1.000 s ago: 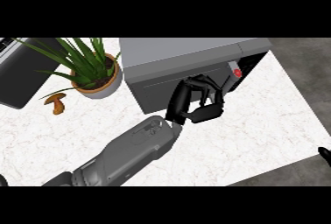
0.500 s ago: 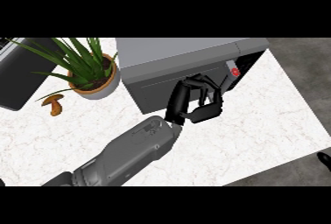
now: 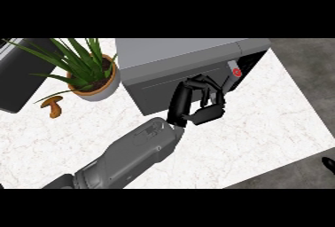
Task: Pick up the milk, place it into the microwave and close the microwave
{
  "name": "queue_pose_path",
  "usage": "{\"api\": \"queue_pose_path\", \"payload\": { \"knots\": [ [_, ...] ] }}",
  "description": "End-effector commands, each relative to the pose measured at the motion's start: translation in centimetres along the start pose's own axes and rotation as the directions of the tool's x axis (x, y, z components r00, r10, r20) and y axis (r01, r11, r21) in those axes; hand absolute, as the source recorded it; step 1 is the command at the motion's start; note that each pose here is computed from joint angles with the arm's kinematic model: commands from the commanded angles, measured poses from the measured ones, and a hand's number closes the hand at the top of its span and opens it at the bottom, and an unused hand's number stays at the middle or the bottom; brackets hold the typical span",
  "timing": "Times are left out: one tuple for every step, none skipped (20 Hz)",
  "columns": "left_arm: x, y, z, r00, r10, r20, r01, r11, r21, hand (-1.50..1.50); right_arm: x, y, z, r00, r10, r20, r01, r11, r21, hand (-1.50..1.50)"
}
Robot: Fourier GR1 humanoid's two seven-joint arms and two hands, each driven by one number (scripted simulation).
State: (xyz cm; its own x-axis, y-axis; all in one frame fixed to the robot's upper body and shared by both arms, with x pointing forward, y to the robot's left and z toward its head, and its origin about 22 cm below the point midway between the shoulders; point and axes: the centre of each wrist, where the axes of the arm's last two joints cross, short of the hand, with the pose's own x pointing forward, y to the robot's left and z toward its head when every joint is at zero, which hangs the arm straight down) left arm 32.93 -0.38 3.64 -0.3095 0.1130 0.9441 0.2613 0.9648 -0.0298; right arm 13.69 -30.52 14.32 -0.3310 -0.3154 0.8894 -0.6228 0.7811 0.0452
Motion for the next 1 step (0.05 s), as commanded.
{"api": "queue_pose_path", "payload": {
  "knots": [
    [-0.27,1.79,-2.36,0.998,-0.038,-0.046,0.042,0.995,0.088,1.50,0.24,0.25,-0.12,1.000,-0.007,-0.013,0.007,1.000,0.017,-1.50]
  ]
}}
